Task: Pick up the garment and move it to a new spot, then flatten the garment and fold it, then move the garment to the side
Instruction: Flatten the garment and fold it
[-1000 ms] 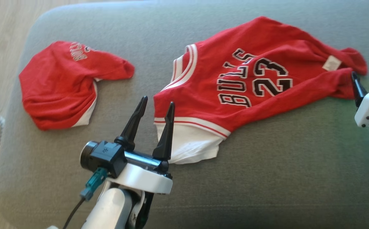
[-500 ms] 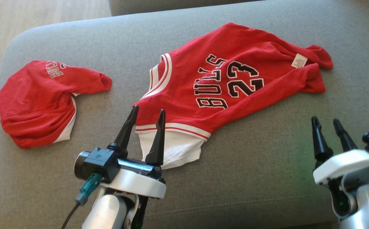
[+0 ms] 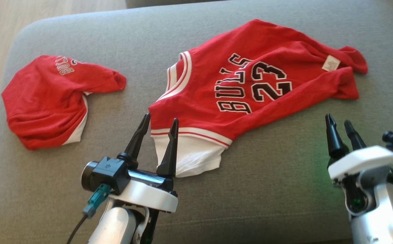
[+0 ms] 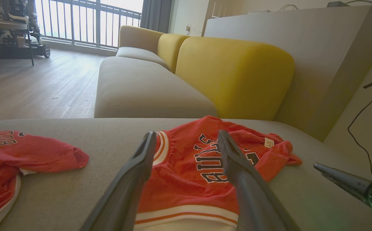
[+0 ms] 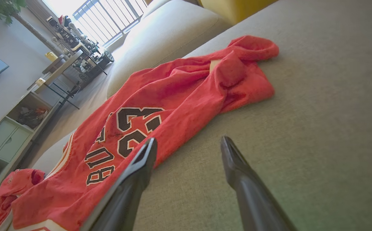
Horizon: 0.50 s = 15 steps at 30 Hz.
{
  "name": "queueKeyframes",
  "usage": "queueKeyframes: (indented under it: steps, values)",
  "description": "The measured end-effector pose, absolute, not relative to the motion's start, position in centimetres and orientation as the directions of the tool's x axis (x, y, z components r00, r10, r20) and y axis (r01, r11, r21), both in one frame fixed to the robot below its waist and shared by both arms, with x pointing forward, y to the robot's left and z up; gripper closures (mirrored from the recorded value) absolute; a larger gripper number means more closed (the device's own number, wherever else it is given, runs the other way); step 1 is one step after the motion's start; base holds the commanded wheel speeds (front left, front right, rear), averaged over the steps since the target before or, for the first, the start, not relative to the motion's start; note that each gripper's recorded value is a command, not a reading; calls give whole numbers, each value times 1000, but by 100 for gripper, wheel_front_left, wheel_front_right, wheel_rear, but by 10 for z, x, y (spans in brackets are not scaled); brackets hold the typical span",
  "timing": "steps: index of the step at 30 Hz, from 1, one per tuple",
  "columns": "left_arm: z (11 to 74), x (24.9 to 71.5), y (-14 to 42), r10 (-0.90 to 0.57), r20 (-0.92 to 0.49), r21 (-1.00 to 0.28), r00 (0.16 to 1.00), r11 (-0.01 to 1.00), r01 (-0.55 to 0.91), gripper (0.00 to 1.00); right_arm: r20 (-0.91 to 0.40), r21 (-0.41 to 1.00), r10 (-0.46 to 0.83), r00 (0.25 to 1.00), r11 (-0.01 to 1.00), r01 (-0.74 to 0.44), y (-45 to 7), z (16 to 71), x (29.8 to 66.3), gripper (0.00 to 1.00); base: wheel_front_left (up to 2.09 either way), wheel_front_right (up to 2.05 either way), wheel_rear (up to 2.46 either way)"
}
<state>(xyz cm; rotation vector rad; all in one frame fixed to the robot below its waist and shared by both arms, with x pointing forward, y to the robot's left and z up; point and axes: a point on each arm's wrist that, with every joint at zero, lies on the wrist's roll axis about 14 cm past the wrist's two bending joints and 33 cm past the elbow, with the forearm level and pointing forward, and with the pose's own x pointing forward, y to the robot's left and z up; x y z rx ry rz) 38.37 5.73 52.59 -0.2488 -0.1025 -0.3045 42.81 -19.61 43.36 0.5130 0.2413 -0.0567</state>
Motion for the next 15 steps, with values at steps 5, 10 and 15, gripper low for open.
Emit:
queueKeyframes:
  steps: [5, 10, 15]
  values:
    - [518, 386, 69, -254, 114, -223, 960, 935, 274, 0, -309, 522, 59, 949, 845, 117, -177, 417, 453, 0, 0, 0, 0]
    - [515, 392, 83, -217, 105, -208, 971, 950, 235, 0, -367, 566, 74, 927, 808, 160, -167, 397, 472, 0, 0, 0, 0]
    - [509, 394, 95, -181, 85, -202, 980, 960, 195, 0, -404, 578, 93, 910, 797, 175, -156, 382, 488, 0, 0, 0, 0]
